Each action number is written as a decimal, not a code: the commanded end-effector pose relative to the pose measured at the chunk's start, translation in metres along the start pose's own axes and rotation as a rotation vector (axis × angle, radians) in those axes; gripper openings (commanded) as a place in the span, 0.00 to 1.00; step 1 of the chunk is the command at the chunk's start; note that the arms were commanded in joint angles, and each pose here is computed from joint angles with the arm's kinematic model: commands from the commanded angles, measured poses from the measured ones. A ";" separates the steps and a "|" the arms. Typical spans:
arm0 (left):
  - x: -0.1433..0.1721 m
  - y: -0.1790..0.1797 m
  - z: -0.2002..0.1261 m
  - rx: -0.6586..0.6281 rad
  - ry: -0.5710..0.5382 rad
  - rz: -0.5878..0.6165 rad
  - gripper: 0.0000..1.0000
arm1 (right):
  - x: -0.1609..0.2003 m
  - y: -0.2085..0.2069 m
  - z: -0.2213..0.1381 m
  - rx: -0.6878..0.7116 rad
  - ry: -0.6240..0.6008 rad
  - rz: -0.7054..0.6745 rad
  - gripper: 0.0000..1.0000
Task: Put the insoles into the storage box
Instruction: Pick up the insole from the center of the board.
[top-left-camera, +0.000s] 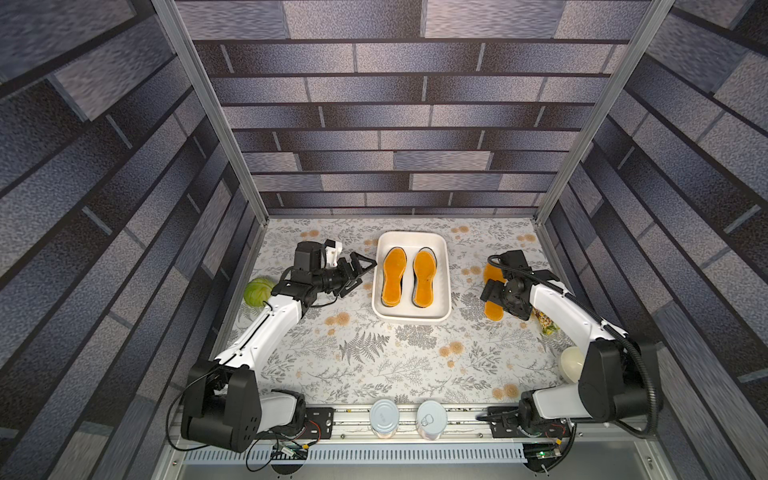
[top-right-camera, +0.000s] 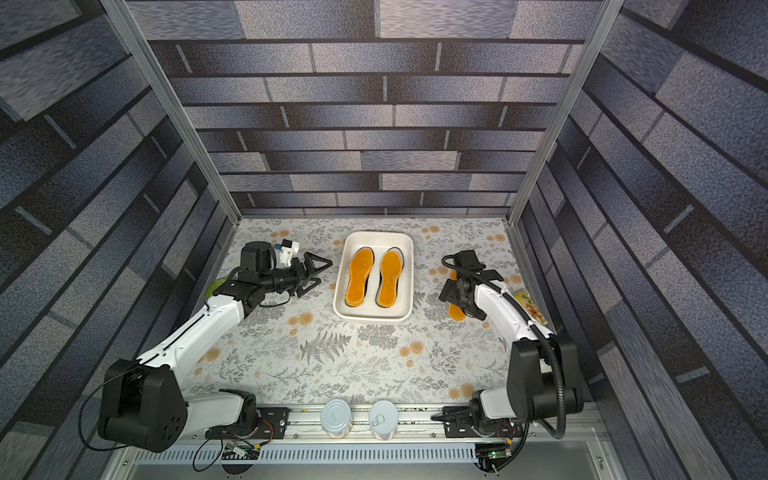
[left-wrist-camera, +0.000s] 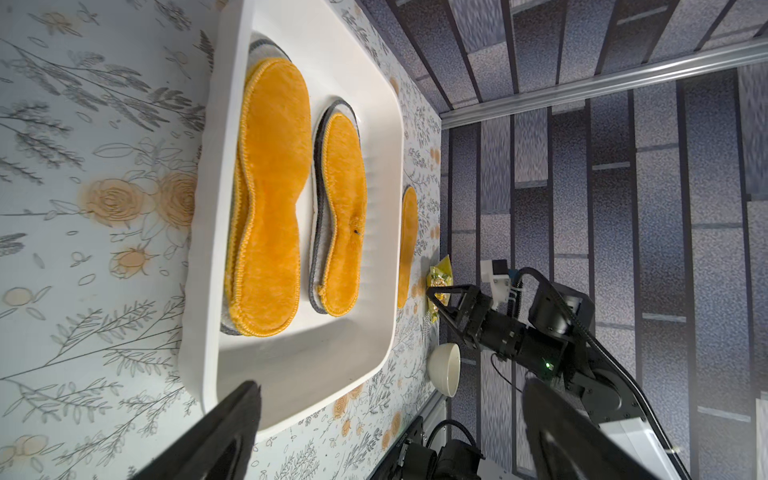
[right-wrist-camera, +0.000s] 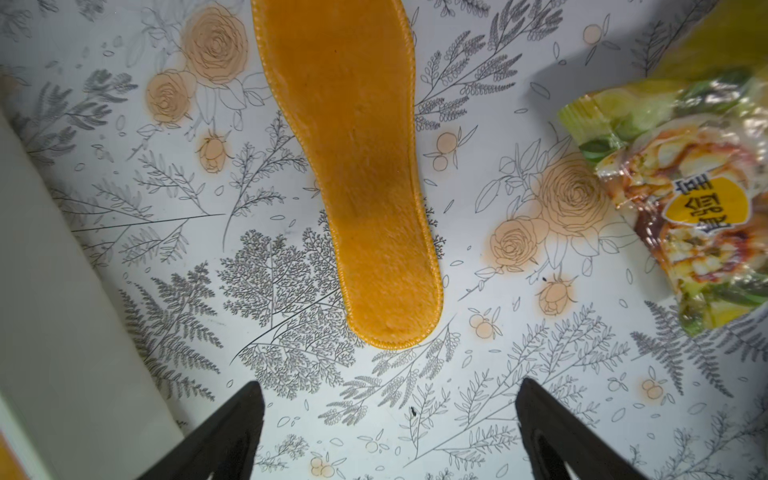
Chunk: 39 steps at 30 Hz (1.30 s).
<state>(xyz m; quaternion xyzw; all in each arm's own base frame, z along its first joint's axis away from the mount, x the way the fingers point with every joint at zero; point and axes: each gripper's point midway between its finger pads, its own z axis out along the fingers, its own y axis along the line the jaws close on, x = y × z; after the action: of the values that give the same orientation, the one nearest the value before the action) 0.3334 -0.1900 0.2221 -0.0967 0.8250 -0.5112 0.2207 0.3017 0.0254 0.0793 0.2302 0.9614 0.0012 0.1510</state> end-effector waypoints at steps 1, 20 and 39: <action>-0.003 -0.027 0.003 0.075 0.012 0.051 1.00 | -0.010 0.002 0.012 -0.012 0.034 -0.019 0.96; -0.001 -0.027 0.012 0.076 0.027 0.026 1.00 | -0.062 0.018 0.050 -0.039 0.062 -0.105 0.89; 0.002 -0.023 0.016 0.049 0.050 0.023 1.00 | -0.055 0.020 0.073 -0.088 0.117 -0.112 0.78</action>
<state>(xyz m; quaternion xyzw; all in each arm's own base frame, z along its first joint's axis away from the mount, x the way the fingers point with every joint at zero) 0.3359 -0.2105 0.2259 -0.0844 0.8204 -0.5288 0.2004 0.3769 0.0117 0.0339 0.1740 0.9777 0.0382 0.1112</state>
